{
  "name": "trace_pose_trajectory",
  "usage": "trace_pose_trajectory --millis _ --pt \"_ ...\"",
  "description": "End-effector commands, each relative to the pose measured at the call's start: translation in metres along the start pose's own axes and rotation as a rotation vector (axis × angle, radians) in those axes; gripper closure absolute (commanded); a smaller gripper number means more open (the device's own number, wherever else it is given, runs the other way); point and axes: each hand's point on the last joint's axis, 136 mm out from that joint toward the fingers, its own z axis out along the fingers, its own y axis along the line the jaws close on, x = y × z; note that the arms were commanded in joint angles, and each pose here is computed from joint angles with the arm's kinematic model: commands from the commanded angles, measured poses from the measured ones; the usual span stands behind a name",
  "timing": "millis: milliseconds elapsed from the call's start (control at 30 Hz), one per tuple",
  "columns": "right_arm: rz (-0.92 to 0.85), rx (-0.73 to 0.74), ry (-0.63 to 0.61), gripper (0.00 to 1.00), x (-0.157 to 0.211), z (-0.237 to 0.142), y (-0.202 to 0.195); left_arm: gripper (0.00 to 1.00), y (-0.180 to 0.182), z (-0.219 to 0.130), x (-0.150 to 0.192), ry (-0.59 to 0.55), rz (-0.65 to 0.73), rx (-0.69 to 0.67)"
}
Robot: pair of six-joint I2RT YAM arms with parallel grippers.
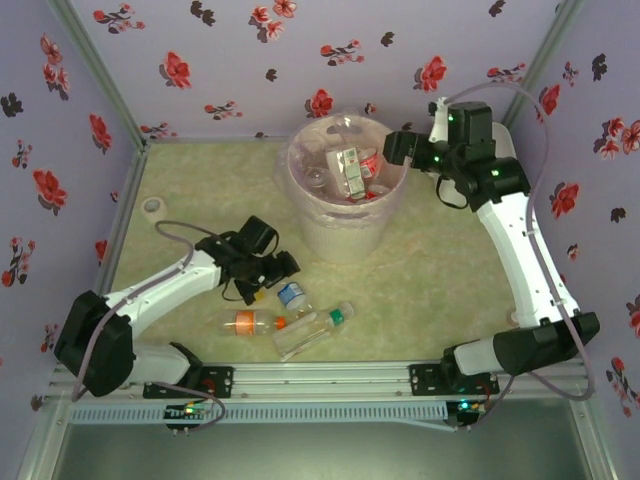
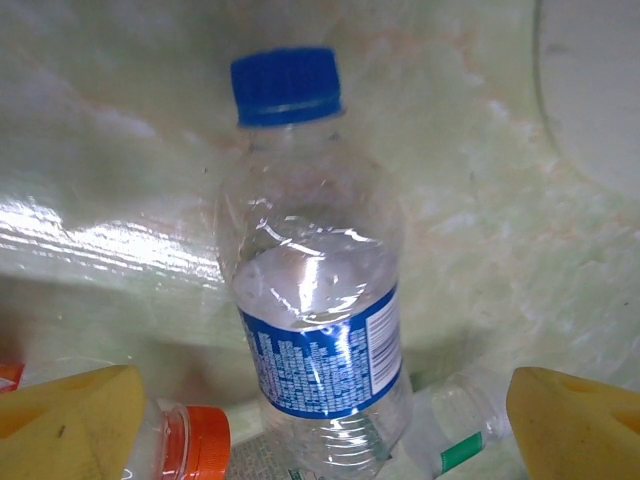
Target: Put the plastic bottles in the bin
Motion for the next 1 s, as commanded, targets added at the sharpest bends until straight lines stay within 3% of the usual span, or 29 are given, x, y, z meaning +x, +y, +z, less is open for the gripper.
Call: trace_pose_trajectory --millis 0,233,500,867,933,967 --pt "-0.018 0.026 -0.033 0.02 -0.005 -0.014 -0.007 0.06 -0.004 0.014 0.005 0.010 -0.057 0.023" --pt "0.018 -0.020 -0.063 0.01 -0.005 -0.016 -0.006 0.13 -0.015 0.040 0.004 0.044 -0.004 0.026" --pt "0.023 0.034 -0.105 0.01 -0.008 -0.037 -0.023 0.29 -0.032 0.056 -0.004 0.071 0.020 0.038" --pt "0.041 0.022 -0.136 0.02 -0.021 -0.039 -0.021 0.51 -0.045 0.010 -0.050 -0.045 0.001 0.106" --pt "0.042 0.021 -0.139 0.02 -0.024 -0.038 -0.021 0.52 -0.042 0.005 -0.054 -0.051 -0.007 0.105" --pt "0.042 0.022 -0.141 0.02 -0.025 -0.038 -0.021 0.48 -0.043 0.004 -0.052 -0.045 -0.003 0.106"
